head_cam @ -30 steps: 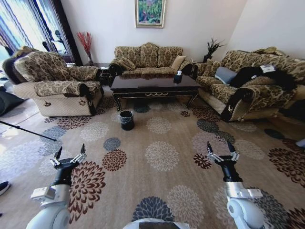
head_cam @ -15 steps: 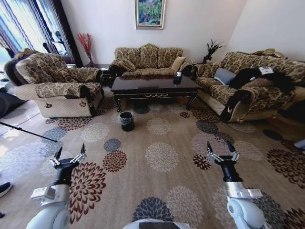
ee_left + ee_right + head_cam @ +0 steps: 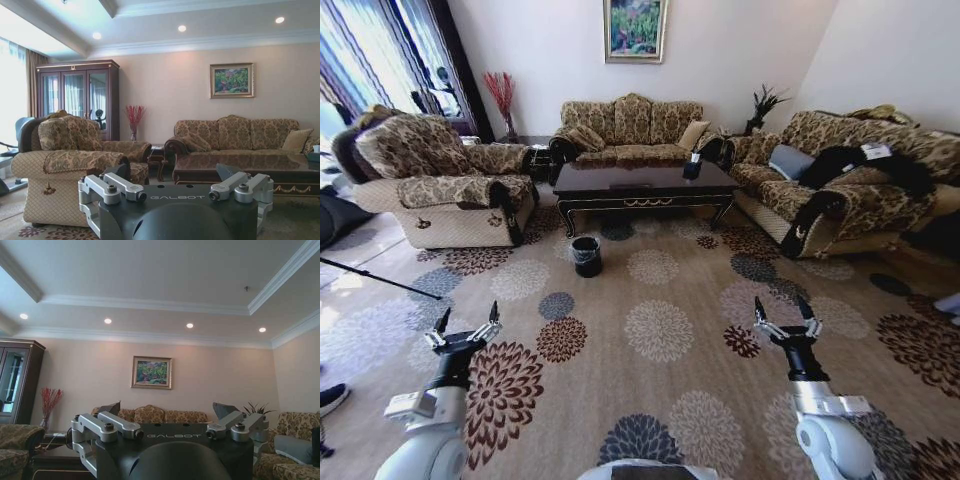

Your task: Move to the front of the table and pick up the trash from the floor, then place it into the trash bin.

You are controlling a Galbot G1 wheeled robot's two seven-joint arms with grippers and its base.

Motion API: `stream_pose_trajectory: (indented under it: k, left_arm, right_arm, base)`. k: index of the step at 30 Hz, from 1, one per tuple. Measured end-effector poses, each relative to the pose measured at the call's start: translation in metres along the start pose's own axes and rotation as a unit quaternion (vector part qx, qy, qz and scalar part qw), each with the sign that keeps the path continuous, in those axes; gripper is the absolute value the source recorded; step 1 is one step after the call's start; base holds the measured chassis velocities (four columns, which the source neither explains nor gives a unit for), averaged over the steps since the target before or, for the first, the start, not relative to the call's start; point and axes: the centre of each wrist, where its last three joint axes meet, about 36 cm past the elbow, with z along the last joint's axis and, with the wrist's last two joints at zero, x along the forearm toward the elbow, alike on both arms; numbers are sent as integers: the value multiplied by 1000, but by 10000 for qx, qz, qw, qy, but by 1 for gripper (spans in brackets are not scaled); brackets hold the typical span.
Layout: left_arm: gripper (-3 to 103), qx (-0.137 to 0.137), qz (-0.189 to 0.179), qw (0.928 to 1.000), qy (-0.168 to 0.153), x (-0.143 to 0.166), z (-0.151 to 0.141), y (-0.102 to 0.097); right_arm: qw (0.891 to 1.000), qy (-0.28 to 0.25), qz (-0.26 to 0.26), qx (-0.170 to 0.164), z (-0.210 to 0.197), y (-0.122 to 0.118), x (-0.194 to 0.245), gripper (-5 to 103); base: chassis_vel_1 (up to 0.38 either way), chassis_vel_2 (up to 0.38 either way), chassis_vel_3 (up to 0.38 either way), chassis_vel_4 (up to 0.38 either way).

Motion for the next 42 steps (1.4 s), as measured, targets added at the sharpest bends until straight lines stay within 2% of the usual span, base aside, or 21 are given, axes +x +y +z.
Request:
stream_pose_trajectory:
  k: [42]
  left_arm:
    - [100,0,0,10000,0,0,0,0]
  right_arm:
    - [10000,0,0,0,0,0,0,100]
  base:
    - [0,0,0,0]
